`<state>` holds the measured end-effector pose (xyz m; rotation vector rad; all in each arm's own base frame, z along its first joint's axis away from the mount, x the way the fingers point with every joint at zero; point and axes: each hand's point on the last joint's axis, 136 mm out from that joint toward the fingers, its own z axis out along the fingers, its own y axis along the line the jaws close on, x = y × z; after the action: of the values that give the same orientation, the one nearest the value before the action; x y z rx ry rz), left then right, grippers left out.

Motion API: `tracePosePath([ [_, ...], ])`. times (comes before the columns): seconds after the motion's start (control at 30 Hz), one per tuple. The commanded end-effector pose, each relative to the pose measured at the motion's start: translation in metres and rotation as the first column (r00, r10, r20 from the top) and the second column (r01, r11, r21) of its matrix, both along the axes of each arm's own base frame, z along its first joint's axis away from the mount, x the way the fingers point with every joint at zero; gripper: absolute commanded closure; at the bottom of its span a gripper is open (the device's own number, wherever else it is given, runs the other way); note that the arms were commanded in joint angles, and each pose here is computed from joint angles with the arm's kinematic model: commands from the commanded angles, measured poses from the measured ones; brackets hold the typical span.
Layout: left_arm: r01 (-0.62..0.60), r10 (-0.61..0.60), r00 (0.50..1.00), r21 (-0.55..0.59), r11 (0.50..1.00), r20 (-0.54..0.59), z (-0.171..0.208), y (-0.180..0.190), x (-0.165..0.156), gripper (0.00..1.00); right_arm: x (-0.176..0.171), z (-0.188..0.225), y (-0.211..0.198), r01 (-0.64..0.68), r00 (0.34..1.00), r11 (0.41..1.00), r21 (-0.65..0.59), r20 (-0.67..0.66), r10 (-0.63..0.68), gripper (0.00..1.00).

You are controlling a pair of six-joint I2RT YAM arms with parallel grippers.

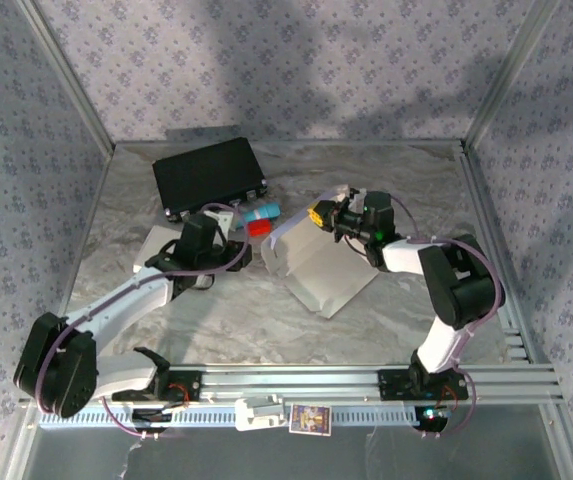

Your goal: Fold the paper box

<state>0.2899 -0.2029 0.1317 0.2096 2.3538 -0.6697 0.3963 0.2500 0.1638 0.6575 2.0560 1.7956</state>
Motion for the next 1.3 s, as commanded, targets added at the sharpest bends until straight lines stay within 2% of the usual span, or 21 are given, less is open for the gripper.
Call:
tracePosePath([
  [0.0,0.011,-0.011,1.0,0.037,0.999,-0.001,-0.011,0.008,-0.006,0.61,0.0,0.015,0.007,-0.073,0.991,0.997,0.027,0.111,0.069,1.0],
  [0.2,0.033,-0.032,0.999,0.044,0.998,-0.032,-0.025,0.006,-0.013,0.61,-0.013,-0.011,0.003,-0.119,0.988,0.993,-0.006,0.098,0.119,1.0],
  [0.47,0.063,-0.062,0.997,0.034,0.997,-0.036,-0.027,-0.005,-0.017,0.61,-0.023,-0.038,-0.006,-0.115,0.991,0.993,-0.013,0.062,0.115,1.0],
  [0.67,0.162,-0.161,0.987,0.034,0.986,-0.028,-0.032,-0.021,-0.029,0.61,-0.021,-0.038,-0.01,-0.106,0.993,0.994,-0.021,0.057,0.107,1.0],
  [0.83,0.275,-0.277,0.957,0.027,0.961,0.087,-0.028,-0.03,-0.038,0.58,-0.019,-0.034,-0.007,-0.113,0.992,0.993,-0.021,0.056,0.114,1.0],
  [1.07,0.426,-0.422,0.899,-0.012,0.904,0.115,-0.028,-0.052,-0.048,0.55,-0.018,-0.032,-0.004,-0.117,0.991,0.993,-0.018,0.055,0.118,1.0],
  [1.2,0.462,-0.455,0.873,0.001,0.887,0.177,-0.023,-0.058,-0.045,0.53,-0.019,-0.033,-0.004,-0.115,0.992,0.993,-0.018,0.05,0.116,1.0],
  [1.27,0.476,-0.471,0.867,0.009,0.88,0.164,-0.026,-0.061,-0.043,0.53,-0.018,-0.033,-0.003,-0.112,0.992,0.994,-0.017,0.048,0.112,1.0],
])
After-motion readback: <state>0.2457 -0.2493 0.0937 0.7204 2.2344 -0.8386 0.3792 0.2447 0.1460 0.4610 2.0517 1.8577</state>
